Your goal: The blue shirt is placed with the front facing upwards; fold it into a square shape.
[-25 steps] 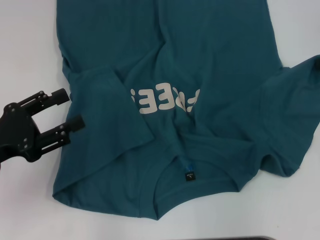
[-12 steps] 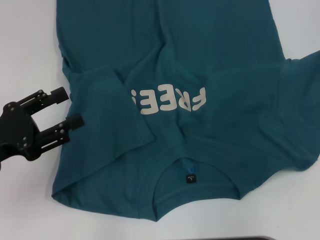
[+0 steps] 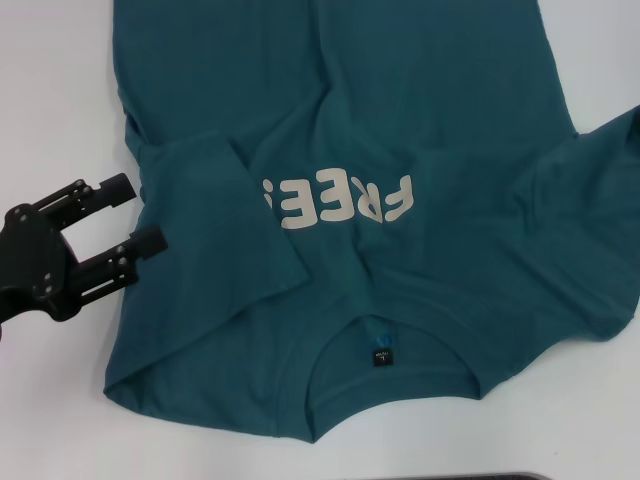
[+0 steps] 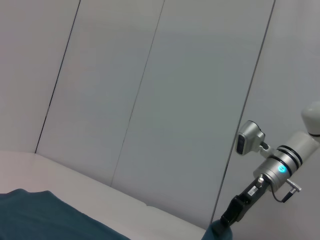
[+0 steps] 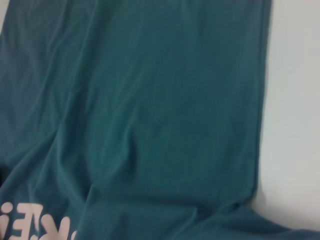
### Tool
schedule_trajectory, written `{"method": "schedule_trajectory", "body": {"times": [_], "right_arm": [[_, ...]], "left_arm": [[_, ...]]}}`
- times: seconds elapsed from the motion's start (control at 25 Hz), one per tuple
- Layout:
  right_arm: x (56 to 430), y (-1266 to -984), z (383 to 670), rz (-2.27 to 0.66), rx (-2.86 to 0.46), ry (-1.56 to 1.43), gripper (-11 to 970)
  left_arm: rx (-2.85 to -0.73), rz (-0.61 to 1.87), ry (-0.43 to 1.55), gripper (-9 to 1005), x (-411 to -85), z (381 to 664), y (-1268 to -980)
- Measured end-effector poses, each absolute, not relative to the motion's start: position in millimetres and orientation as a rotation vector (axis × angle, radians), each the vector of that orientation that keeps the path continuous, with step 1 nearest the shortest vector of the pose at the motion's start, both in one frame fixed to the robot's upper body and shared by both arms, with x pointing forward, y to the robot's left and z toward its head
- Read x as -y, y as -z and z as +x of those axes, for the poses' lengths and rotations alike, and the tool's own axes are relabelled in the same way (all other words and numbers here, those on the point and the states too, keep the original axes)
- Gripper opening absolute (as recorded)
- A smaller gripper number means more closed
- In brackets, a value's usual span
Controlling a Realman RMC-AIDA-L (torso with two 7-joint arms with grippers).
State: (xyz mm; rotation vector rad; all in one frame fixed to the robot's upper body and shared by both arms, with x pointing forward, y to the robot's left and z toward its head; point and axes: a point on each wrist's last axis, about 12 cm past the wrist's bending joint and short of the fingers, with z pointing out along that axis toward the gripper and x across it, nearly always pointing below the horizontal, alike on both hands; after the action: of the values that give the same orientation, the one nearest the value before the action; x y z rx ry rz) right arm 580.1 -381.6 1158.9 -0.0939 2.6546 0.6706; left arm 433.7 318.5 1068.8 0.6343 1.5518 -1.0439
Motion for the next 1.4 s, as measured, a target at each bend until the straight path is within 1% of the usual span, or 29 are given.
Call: {"method": "schedule_trajectory", "body": {"times": [0.28, 0.52, 1.12, 1.4], "right_arm": [[392, -1167, 579, -0.080, -2.683, -0.640, 21], [389, -1170, 581, -0.091, -2.689, -0.644, 22], [349, -1191, 593, -0.297, -2.700, -0.814, 22], [321, -1187, 599, -0.364, -2.691, -0.894, 22]], "left_arm": [[-1.546, 0.631, 1.041, 721, -319, 434, -1069], [-1.545, 0.626, 1.037, 721, -319, 434, -1070], [-1.542, 0.600, 1.015, 720, -323, 434, -1070], [-1.545, 0.584, 1.005, 720, -325, 433, -1069]]}}
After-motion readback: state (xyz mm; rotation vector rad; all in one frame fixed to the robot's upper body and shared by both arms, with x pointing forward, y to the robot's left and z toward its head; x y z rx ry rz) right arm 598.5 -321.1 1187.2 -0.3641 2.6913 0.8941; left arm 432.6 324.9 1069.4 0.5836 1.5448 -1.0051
